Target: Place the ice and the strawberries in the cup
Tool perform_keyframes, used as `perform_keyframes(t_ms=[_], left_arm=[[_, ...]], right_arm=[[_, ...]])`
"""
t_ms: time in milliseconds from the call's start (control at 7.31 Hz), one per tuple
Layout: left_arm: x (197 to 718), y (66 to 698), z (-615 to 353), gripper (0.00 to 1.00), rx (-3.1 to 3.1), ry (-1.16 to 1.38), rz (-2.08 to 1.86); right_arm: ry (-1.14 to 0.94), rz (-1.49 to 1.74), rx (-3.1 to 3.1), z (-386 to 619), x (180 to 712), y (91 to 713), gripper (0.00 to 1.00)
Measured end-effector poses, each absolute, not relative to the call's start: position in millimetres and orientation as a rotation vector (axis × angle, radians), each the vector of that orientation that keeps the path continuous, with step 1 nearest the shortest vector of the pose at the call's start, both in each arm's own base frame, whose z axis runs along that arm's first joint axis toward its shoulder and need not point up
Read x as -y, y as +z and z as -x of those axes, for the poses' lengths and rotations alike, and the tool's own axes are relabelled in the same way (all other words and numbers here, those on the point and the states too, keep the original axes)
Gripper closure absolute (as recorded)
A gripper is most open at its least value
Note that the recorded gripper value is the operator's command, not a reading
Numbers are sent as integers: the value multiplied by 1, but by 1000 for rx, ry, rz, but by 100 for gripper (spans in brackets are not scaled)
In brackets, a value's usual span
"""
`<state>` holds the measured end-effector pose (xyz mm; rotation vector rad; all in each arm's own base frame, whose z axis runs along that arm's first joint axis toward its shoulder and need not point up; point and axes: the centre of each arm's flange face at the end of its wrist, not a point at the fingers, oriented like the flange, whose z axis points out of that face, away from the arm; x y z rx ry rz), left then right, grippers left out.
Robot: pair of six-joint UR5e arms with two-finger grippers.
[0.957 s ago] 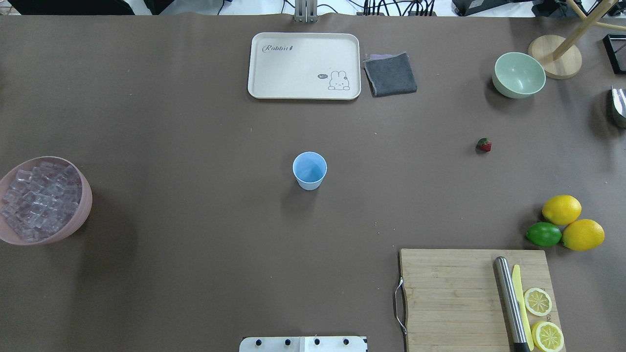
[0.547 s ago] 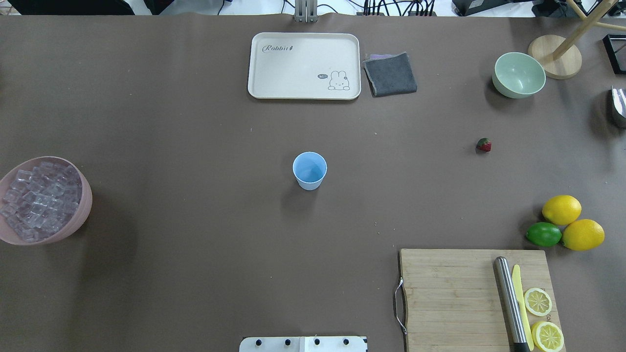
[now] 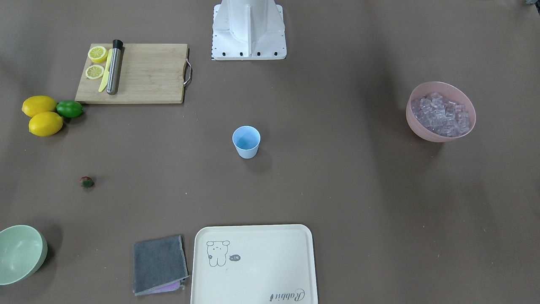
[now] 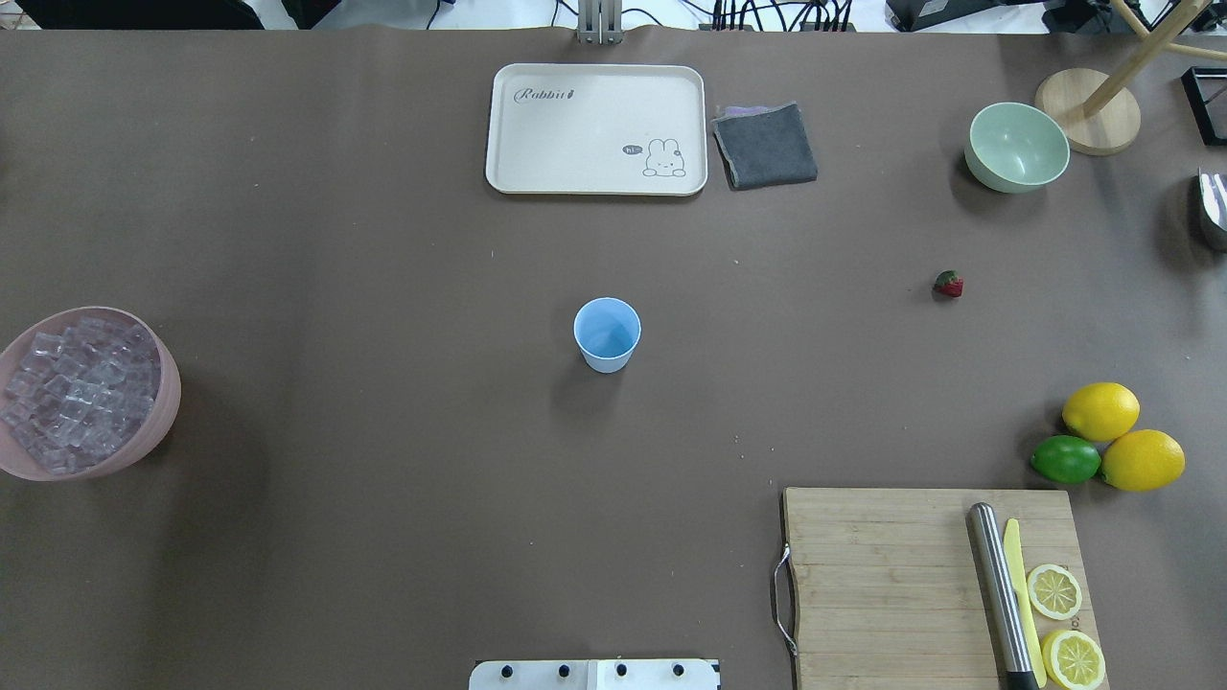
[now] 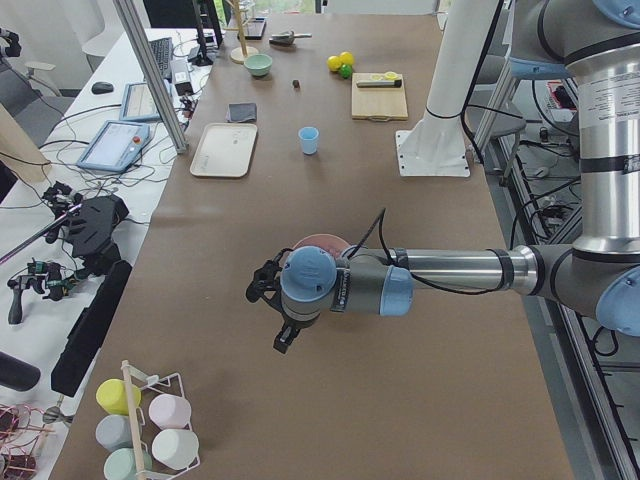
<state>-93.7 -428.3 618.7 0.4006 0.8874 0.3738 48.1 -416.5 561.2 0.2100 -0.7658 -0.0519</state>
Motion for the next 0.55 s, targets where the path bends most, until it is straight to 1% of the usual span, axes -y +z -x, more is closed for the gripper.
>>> perform_keyframes(t_ms=[273, 547], left_arm=[[444, 592, 81, 2, -889, 368, -489], [447, 583, 44, 2, -932, 278, -424]], right_arm=[[-61, -247, 769, -48, 423, 554, 0], [-29, -235, 780, -47, 424, 554, 0]])
